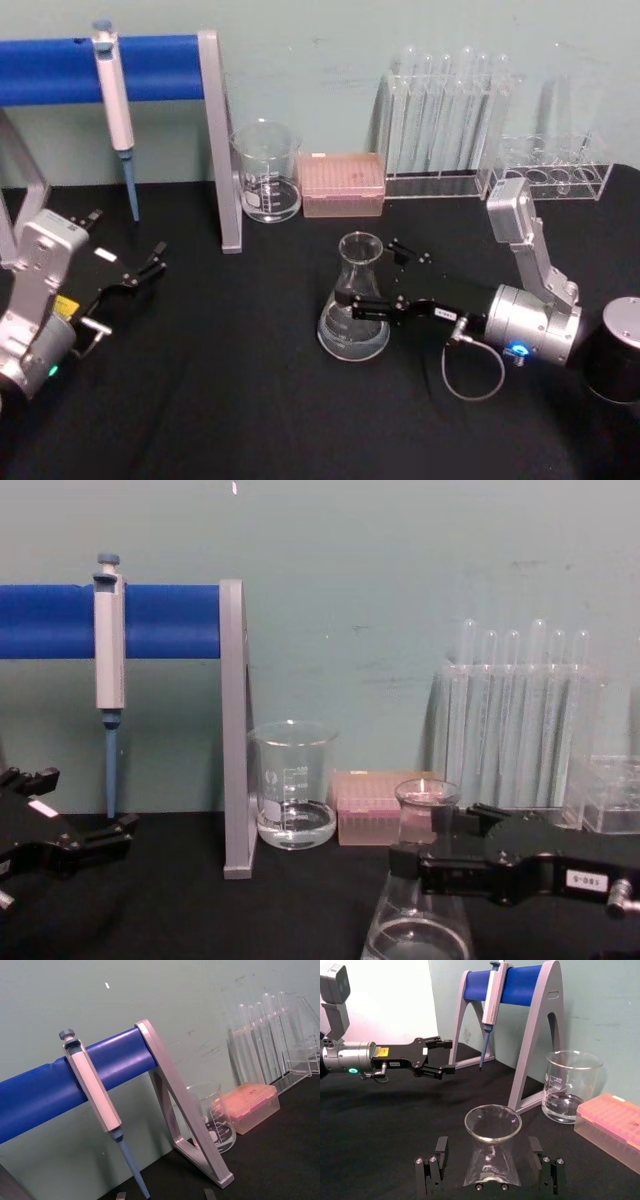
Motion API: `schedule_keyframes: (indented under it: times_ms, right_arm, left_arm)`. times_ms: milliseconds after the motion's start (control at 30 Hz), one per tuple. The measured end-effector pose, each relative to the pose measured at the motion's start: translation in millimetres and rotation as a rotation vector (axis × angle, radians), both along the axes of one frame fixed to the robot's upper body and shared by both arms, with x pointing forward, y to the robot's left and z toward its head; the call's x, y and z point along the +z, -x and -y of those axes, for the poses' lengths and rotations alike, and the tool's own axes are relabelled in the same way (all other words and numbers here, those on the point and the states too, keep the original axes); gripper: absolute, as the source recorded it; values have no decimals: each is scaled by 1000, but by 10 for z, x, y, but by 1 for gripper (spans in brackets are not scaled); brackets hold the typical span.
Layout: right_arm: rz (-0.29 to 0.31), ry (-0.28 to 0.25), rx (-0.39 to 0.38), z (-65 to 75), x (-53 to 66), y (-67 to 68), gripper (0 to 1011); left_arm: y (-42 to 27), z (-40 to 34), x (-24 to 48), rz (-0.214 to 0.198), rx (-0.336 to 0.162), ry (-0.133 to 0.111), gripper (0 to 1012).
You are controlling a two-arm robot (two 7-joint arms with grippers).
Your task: Grasp the erlenmeyer flask with one hand, shake it three times, then place it back.
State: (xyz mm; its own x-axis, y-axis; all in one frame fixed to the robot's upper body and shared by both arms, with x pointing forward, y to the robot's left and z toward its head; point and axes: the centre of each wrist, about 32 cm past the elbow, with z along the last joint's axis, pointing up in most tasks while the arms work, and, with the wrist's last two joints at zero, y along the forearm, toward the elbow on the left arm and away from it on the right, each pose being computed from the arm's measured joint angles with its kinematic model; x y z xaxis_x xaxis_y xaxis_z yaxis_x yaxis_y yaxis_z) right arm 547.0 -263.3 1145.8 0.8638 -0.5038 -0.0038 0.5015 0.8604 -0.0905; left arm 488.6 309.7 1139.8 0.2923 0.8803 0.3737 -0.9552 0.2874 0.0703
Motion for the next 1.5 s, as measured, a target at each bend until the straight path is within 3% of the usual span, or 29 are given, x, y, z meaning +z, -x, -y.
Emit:
schedule_keyframes:
  times_ms: [333, 633, 767, 900, 1100, 1200, 1500]
  right_arm:
    - [-28, 42, -12, 118, 53, 98, 1000]
    - [-62, 88, -43, 380, 158, 317, 1000]
    - [-73, 104, -73, 482, 197, 369, 1000]
    - [-53, 81, -167, 564, 234, 380, 1000]
    - [1, -41, -368, 532, 212, 347, 1000]
    - [30, -73, -436, 462, 189, 319, 1000]
    - [75, -67, -553, 245, 107, 261, 1000]
  left_arm:
    - [0, 0, 0, 0, 0, 0, 1001]
    - [0, 0, 0, 0, 0, 0, 1001]
    - [0, 0, 0, 0, 0, 0, 1001]
    - [0, 0, 0, 0, 0, 0, 1001]
    - [0, 0, 0, 0, 0, 0, 1001]
    - [0, 0, 0, 0, 0, 0, 1001]
    - [0, 0, 0, 0, 0, 0, 1001]
